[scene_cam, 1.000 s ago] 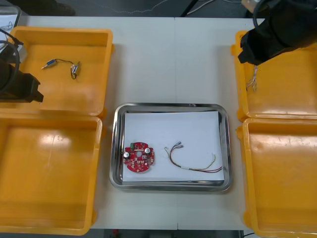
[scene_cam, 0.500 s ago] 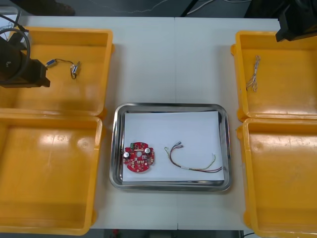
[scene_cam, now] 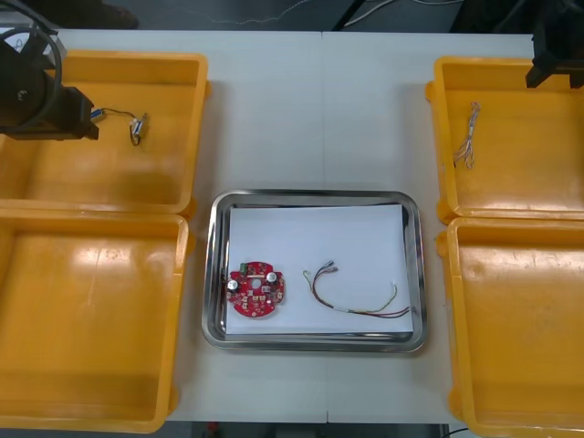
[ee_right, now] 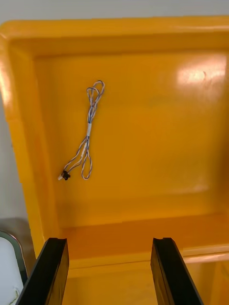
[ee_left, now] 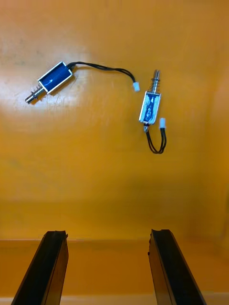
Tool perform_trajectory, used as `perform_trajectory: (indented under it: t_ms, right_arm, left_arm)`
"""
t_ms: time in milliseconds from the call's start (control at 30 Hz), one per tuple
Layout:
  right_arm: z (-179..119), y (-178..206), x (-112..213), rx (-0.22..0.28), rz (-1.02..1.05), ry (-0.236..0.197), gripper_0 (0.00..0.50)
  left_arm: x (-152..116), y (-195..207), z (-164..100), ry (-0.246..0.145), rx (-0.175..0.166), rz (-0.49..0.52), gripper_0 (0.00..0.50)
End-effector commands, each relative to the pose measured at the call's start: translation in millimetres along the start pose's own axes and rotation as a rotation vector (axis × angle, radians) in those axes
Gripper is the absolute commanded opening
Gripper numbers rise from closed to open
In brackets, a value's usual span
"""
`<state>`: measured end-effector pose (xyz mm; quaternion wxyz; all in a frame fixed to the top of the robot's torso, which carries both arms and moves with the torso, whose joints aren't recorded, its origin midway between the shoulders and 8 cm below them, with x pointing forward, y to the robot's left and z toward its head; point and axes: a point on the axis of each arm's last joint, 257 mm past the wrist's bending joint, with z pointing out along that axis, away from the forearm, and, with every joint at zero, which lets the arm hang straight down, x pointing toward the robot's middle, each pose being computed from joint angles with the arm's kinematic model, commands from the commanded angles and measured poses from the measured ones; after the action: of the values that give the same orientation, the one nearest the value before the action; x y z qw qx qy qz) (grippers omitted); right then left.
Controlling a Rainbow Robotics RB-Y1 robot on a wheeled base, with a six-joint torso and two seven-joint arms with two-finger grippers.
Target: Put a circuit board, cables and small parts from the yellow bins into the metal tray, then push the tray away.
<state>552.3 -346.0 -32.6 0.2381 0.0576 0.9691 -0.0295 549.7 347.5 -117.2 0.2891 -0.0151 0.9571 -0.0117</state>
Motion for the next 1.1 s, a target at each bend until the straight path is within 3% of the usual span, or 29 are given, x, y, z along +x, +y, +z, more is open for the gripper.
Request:
perform_trajectory:
  t_ms: [33,133,333,667,1100]
  right_arm:
    - [-27.4,-5.2,-25.9,-0.012,0.089,-0.032,0.500]
    - [-19.6,-3.5,-22.8,-0.010,0.103,0.000,0.500]
    - [-3.7,7.4,-41.0,-0.023,0.128,-0.037,0.500]
    - [15.8,35.4,-70.9,-0.103,0.212,-0.078,0.500]
    - [32.0,47.1,-91.4,-0.106,0.201,-0.129,0.500]
  left_arm:
    - [-32.0,-1.8,-22.4,-0.065,-0.029,0.131,0.500]
    - [-36.4,-7.3,-23.3,-0.073,-0.030,0.129,0.500]
    - [-50.5,-9.6,-25.7,-0.083,-0.026,0.108,0.500]
    - [-68.0,-12.0,-13.8,-0.107,-0.025,0.071,0.500]
    - [-91.5,-8.5,0.1,-0.176,-0.049,0.068,0.500]
